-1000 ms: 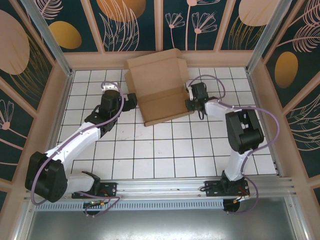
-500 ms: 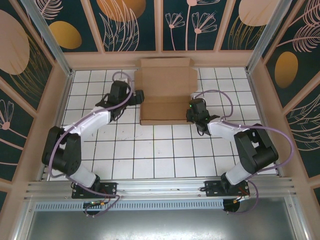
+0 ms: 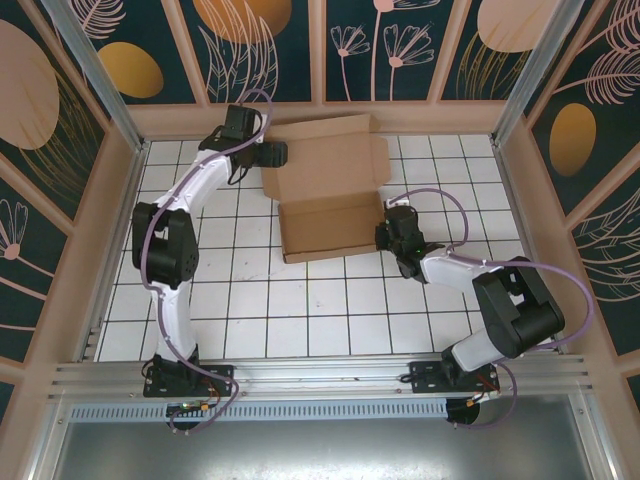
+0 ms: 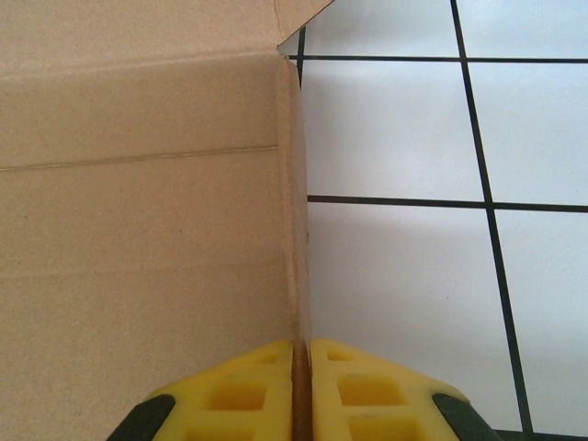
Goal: Fold the paper box
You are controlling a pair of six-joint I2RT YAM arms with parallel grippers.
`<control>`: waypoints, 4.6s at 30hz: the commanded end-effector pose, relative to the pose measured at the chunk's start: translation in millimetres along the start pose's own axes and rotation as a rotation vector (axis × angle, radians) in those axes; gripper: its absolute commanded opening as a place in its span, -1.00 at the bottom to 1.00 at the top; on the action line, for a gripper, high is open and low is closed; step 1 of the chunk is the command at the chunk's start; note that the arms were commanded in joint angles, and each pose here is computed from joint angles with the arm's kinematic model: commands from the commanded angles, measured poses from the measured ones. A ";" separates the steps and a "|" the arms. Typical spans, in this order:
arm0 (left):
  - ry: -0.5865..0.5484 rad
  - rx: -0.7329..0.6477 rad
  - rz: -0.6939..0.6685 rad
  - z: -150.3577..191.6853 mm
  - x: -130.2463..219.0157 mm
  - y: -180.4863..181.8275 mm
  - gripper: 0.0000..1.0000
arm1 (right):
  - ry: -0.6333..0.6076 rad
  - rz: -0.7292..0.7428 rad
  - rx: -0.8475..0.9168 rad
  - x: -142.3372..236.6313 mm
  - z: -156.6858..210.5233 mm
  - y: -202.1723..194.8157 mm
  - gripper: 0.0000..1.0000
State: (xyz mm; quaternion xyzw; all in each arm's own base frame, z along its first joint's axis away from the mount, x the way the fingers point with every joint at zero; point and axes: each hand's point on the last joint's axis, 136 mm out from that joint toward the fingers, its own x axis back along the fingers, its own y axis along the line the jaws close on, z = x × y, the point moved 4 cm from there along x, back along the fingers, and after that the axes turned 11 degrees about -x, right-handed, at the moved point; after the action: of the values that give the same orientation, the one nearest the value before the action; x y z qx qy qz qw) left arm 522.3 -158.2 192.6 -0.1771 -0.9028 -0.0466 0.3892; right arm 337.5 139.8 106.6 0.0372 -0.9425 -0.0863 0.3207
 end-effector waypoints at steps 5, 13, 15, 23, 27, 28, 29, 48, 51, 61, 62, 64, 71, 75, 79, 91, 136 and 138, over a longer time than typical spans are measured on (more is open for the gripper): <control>0.133 -0.066 -0.006 13.0 -1.7 16.8 0.32 | -0.080 -0.021 0.027 5.3 -15.7 5.9 -0.78; 0.177 -0.113 0.050 14.9 -5.6 32.3 -0.12 | -0.078 -0.038 0.039 4.2 -16.8 9.2 -0.77; 0.182 -0.121 0.088 15.2 -6.8 27.9 -0.24 | -0.078 -0.039 0.039 4.1 -17.0 9.4 -0.77; 0.139 -0.138 0.195 8.2 -2.1 13.6 -0.78 | -0.076 -0.044 0.045 4.4 -16.8 10.0 -0.77; 0.120 -0.148 0.217 3.8 4.0 10.1 -0.98 | -0.076 -0.048 0.048 5.1 -17.2 10.6 -0.74; 0.113 -0.151 0.220 2.2 6.0 9.4 -0.98 | -0.078 -0.050 0.049 5.8 -17.8 10.7 -0.72; 0.110 -0.157 0.227 2.1 7.0 8.0 -1.00 | -0.077 -0.051 0.052 6.6 -17.1 11.1 -0.70; -0.263 -0.328 0.187 8.3 65.4 -7.1 -1.00 | -0.114 -0.360 0.092 63.3 -117.8 11.9 0.46; -0.283 -0.348 0.184 12.4 69.1 -8.5 -1.00 | -0.062 -0.364 0.190 57.2 -125.6 14.3 0.47; -0.353 -0.424 0.185 34.4 88.3 -17.4 -1.00 | 0.168 -0.372 0.314 23.9 -151.7 18.6 0.48; -0.361 -0.434 0.184 36.0 90.4 -18.2 -1.00 | 0.177 -0.378 0.336 22.2 -153.3 19.1 0.48; -0.371 -0.457 0.201 40.1 92.8 -21.8 -1.00 | 0.201 -0.392 0.366 18.3 -155.2 19.7 0.48; -0.401 -0.483 0.217 46.2 97.0 -25.8 -1.00 | 0.326 -0.443 0.413 -1.0 -155.6 24.1 0.20; -0.381 -0.482 0.209 49.3 93.1 -23.9 -1.00 | 0.375 -0.447 0.399 -5.6 -155.3 18.0 -0.19; -0.374 -0.486 0.213 50.3 92.1 -24.5 -1.00 | 0.395 -0.453 0.411 -4.4 -152.6 12.3 -0.60; -0.364 -0.455 0.223 39.5 100.7 -25.0 -0.25 | 0.352 -0.472 0.470 5.7 -157.6 16.3 -1.00; -0.151 -0.447 0.432 31.7 76.2 -39.6 -0.84 | 0.258 -0.306 0.633 27.2 -154.9 31.4 -1.00; -0.156 -0.450 0.431 30.7 77.4 -40.2 -0.75 | 0.253 -0.306 0.637 27.8 -155.1 34.4 -1.00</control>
State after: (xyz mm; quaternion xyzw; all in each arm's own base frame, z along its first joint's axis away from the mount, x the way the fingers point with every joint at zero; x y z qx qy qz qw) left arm 438.2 -156.7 211.9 -0.4249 -0.8389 -0.1567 0.3019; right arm 417.4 139.3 233.4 0.2800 -0.8508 0.1553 0.4167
